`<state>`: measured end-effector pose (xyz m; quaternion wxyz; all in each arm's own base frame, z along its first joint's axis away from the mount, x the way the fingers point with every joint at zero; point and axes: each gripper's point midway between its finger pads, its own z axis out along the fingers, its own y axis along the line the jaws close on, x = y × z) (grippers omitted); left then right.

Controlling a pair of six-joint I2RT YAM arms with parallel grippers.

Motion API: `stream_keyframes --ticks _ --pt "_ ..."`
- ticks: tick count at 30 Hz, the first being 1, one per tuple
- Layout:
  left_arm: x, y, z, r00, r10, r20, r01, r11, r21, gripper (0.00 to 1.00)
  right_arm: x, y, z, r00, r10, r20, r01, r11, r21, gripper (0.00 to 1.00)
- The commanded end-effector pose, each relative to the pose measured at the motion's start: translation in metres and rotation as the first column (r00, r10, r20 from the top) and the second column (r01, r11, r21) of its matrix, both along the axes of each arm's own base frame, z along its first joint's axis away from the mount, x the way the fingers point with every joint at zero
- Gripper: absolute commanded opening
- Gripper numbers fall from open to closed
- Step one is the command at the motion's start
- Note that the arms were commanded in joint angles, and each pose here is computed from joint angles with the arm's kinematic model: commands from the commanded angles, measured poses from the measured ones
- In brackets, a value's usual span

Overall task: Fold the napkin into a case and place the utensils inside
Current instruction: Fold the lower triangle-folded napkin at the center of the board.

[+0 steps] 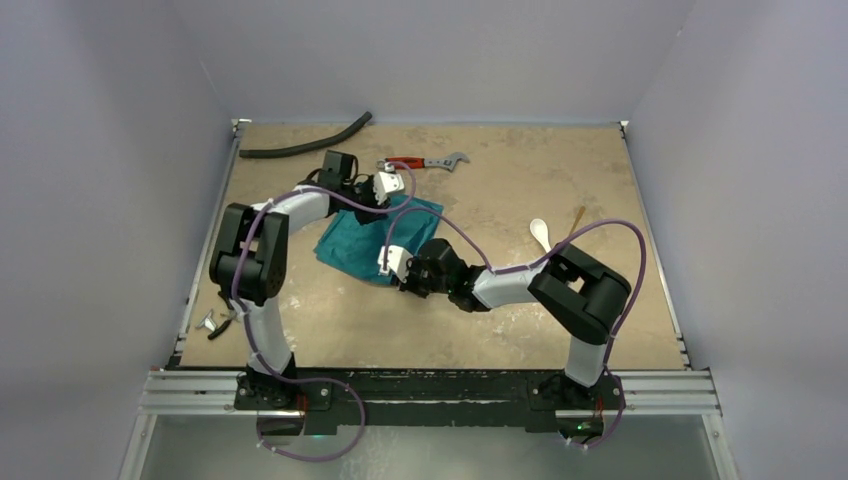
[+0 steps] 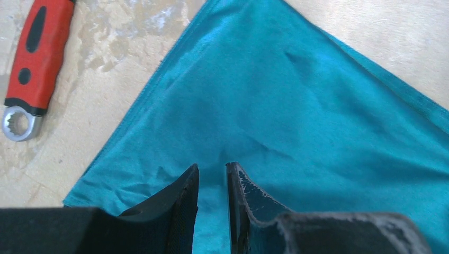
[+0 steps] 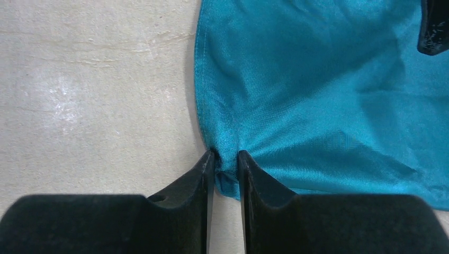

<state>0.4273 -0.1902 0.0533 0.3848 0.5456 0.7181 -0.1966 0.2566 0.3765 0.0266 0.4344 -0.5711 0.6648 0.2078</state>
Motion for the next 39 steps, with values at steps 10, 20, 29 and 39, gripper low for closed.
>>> stream_keyframes --ticks 10,20,29,39 --pt "0.014 0.002 -0.041 1.0 0.014 0.017 -0.017 0.979 0.202 0.22 0.0 0.015 0.023 0.995 -0.04 -0.089 0.054 0.986 0.157 0.18" --pt "0.002 0.016 -0.069 0.995 0.069 -0.074 -0.042 0.947 0.319 0.18 0.019 0.012 0.038 0.969 -0.126 -0.214 0.183 0.944 0.273 0.03" --pt "-0.007 0.026 -0.087 0.991 0.065 -0.119 -0.014 0.922 0.387 0.12 0.025 0.015 0.052 0.964 -0.116 -0.241 0.195 0.921 0.337 0.0" --pt "-0.023 0.029 -0.091 0.99 0.016 -0.142 0.046 0.906 0.421 0.09 0.03 0.006 0.05 0.939 -0.132 -0.318 0.254 0.889 0.381 0.0"
